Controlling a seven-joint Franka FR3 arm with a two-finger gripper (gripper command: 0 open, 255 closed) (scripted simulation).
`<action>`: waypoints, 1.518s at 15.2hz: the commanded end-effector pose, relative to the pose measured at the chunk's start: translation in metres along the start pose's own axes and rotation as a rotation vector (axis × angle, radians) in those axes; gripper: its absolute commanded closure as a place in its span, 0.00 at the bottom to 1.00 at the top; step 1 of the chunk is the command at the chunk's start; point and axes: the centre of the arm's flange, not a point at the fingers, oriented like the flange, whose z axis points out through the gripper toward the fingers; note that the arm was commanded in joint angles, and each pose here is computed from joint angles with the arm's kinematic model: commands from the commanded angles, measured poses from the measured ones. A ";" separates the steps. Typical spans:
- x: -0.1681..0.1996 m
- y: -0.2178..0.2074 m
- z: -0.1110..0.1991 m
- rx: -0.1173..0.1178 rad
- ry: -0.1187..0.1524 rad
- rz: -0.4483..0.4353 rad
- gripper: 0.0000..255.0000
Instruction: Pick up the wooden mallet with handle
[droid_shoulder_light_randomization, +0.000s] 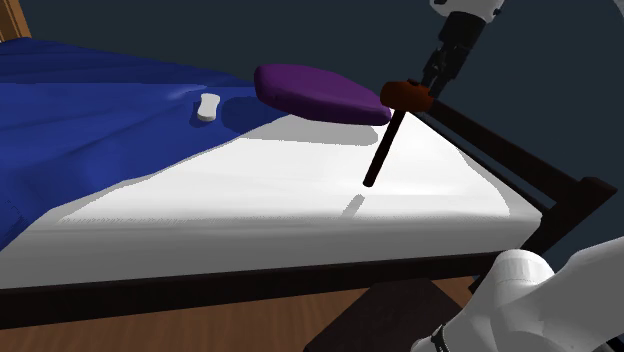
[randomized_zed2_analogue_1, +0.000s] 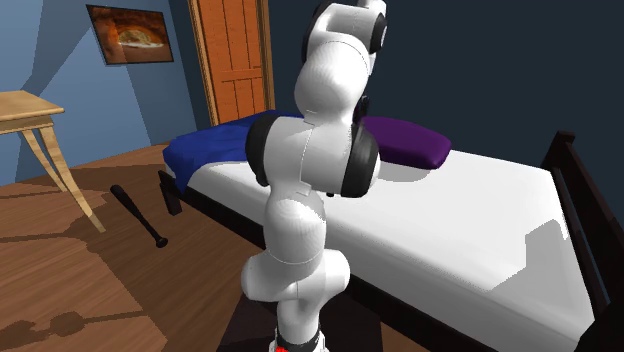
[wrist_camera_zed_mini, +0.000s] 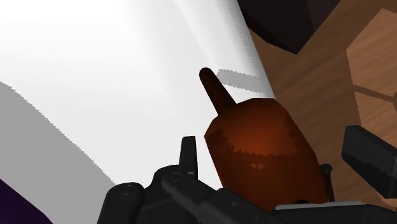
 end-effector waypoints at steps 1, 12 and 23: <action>-0.001 0.002 0.009 0.000 0.000 -0.001 0.00; -0.001 0.004 0.018 0.000 0.000 -0.001 1.00; 0.003 -0.003 -0.029 0.000 0.000 -0.001 1.00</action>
